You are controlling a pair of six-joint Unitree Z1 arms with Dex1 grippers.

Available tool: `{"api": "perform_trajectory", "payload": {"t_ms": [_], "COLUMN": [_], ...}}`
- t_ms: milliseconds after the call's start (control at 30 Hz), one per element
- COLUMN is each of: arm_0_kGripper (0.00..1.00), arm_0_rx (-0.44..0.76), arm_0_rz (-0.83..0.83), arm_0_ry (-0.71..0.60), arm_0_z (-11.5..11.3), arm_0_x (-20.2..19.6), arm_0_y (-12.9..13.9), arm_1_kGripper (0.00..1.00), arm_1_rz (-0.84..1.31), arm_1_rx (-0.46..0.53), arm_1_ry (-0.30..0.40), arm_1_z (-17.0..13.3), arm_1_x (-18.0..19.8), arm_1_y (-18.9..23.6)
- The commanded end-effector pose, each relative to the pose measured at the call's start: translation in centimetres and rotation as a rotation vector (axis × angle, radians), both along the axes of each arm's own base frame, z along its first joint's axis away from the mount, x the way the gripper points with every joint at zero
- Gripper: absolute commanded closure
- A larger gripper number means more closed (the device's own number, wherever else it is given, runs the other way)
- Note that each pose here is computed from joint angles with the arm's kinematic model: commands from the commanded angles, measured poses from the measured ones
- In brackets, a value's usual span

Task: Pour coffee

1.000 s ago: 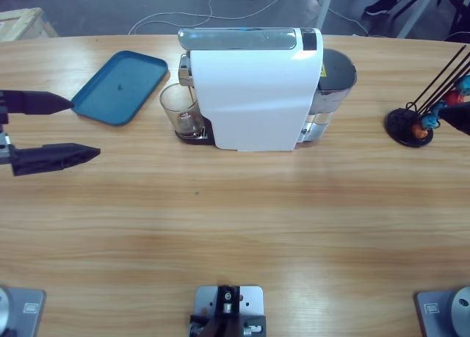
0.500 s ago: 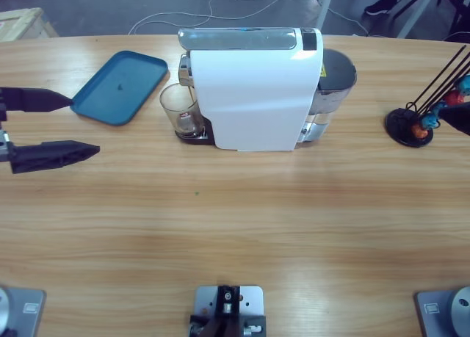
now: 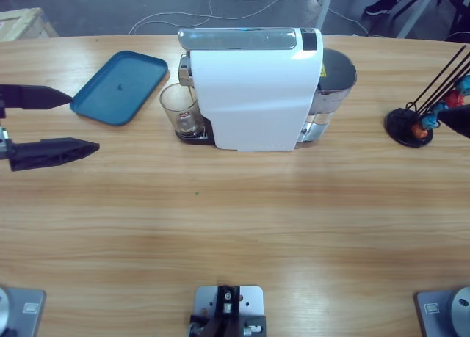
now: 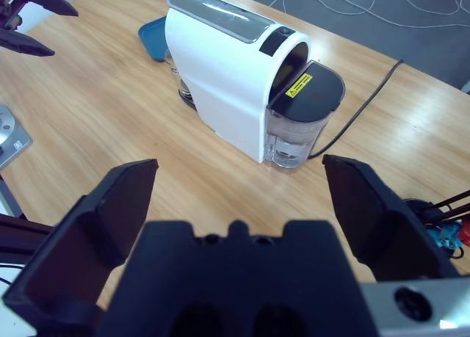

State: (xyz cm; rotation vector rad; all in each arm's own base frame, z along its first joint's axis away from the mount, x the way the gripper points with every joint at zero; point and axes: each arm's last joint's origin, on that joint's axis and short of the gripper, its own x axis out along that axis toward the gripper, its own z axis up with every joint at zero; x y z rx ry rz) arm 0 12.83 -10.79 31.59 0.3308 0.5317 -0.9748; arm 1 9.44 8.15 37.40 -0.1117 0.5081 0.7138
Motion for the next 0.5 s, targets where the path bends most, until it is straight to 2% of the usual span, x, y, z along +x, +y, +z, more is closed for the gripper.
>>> {"api": "perform_trajectory", "payload": {"t_ms": [33,500], "arm_0_kGripper": [0.000,0.000], "arm_0_rx": [0.010,0.007], "arm_0_rz": [0.006,0.008], "arm_0_ry": [0.016,0.012], "arm_0_z": [-0.29,-0.25], "arm_0_x": [0.12,-0.07], "arm_0_y": [-0.16,-0.02], "arm_1_kGripper": [0.000,0.000], "arm_1_rz": [0.021,0.027], "arm_1_rx": [-0.033,-0.022], "arm_1_ry": [0.062,0.076], "arm_1_z": [-1.38,-1.37], "arm_1_x": [-0.04,-0.49], "arm_1_y": [0.20,-0.09]}}
